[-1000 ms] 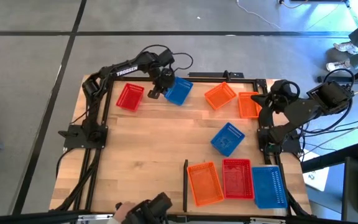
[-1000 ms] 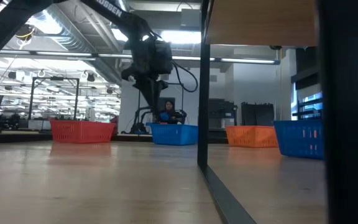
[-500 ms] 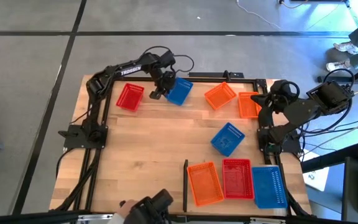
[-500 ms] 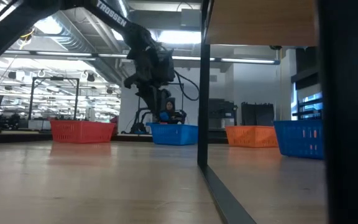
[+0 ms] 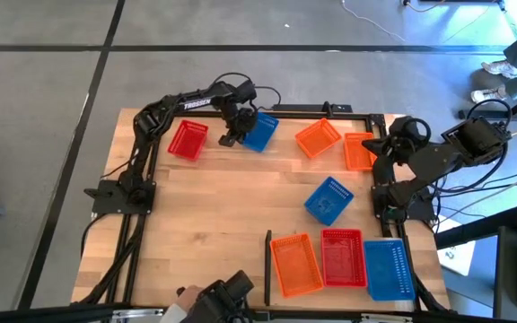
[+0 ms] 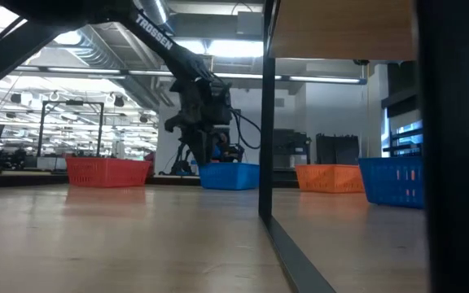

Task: Stack baskets on shelf by color
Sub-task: Stack the top blue basket on top of the blue basket on the shelf

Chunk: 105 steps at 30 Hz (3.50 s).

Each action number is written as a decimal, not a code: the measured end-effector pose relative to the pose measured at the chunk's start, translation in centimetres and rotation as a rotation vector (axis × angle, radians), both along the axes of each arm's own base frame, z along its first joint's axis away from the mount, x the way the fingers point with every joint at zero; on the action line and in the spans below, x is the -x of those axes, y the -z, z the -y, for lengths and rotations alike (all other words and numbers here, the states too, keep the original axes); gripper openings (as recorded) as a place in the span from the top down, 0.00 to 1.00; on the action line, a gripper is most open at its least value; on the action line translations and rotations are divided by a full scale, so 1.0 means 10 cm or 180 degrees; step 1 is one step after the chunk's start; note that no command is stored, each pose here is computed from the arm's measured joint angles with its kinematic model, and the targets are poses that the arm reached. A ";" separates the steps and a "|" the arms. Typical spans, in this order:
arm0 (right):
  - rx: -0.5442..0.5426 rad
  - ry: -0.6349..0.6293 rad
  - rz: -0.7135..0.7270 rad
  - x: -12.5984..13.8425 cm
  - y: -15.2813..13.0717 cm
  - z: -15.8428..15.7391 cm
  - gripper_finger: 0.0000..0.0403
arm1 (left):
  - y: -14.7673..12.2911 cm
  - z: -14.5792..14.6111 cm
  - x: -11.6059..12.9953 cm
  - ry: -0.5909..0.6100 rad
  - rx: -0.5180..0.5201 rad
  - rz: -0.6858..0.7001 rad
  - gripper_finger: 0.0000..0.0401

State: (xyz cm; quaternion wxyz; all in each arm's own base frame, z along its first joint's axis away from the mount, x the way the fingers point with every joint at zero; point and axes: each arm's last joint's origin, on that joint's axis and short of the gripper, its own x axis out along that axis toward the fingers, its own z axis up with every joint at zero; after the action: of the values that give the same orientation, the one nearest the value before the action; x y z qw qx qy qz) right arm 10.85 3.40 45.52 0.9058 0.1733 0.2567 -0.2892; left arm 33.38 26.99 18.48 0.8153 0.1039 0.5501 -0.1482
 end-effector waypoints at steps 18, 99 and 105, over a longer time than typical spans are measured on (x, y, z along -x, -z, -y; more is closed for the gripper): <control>-0.0124 0.0027 -0.0098 -0.05 0.05 -0.04 1.00 | 0.11 0.01 0.00 -0.0038 -0.0081 -0.0111 0.77; 0.1603 0.0982 -0.0507 -1.85 0.29 0.82 0.72 | -1.80 1.62 -0.62 -0.1073 -0.4210 0.0852 1.00; 0.1436 0.0574 -0.0537 -1.87 0.31 0.87 0.72 | -1.80 1.62 -0.62 -0.1027 -0.4237 0.0818 1.00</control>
State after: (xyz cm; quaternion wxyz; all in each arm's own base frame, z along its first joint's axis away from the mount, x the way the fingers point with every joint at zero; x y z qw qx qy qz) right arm 29.54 -5.35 42.38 0.8674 -0.0358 0.2438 -0.4322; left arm 39.60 10.82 36.50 0.6487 0.5152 0.4317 0.3570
